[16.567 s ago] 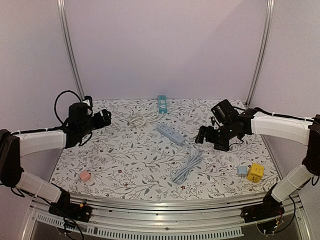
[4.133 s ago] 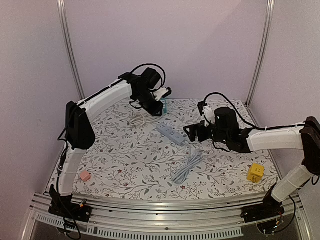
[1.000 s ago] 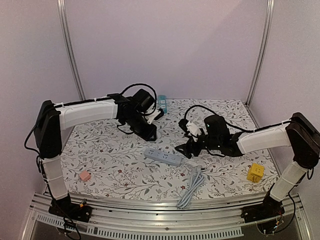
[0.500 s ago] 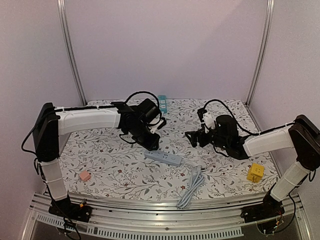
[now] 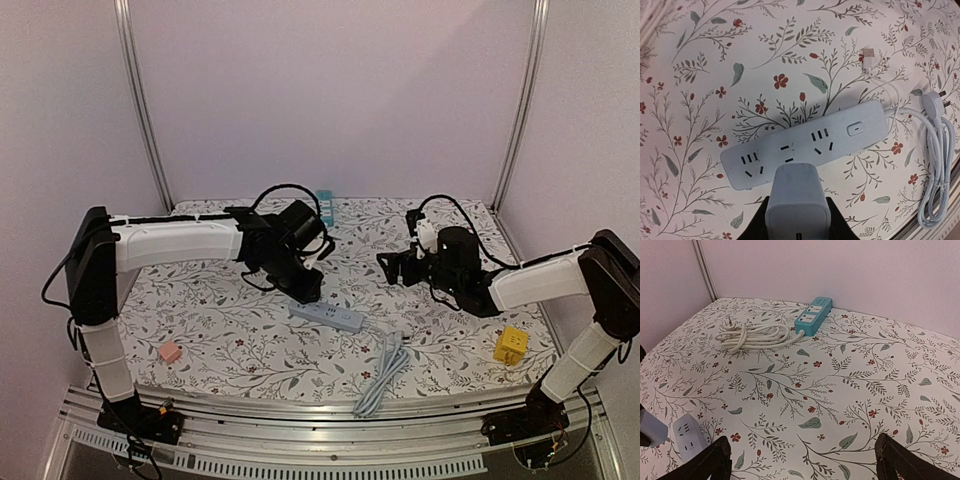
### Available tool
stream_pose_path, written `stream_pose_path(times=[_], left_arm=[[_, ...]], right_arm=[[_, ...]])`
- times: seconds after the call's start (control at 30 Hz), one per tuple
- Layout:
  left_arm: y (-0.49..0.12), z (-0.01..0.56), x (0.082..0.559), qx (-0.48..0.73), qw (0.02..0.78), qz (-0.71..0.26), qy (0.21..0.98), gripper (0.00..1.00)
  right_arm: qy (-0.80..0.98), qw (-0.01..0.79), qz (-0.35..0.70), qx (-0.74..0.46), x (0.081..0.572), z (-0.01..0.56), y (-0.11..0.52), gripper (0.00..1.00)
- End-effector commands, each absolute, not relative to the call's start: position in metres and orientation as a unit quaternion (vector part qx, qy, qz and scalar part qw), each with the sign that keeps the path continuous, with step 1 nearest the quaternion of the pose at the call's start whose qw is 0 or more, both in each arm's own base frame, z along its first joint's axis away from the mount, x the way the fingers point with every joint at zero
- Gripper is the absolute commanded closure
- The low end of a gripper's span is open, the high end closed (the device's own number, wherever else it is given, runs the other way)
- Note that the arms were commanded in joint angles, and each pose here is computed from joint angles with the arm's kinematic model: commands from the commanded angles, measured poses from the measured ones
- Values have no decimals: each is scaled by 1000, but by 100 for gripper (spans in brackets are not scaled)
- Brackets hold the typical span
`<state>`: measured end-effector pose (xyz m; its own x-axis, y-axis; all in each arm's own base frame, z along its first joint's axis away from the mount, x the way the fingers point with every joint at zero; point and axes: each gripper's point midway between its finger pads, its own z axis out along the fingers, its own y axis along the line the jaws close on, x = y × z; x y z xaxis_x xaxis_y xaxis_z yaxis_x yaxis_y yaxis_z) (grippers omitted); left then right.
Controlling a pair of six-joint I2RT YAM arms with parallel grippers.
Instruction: Insert the plug
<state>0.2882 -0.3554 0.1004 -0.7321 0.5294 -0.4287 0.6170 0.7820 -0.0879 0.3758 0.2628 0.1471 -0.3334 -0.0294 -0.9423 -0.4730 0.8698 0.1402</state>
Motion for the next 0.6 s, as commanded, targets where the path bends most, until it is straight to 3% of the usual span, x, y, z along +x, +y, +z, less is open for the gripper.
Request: stream_pose_path(times=[0.0,0.57], left_arm=[[-363,89,290,311,194,-103,925,100],[-369,69,297,315,186,-89,926,100]], right_arm=[[794,553,200,-153,374,143,259,1],[794,549,205,-159,371,142,261,1]])
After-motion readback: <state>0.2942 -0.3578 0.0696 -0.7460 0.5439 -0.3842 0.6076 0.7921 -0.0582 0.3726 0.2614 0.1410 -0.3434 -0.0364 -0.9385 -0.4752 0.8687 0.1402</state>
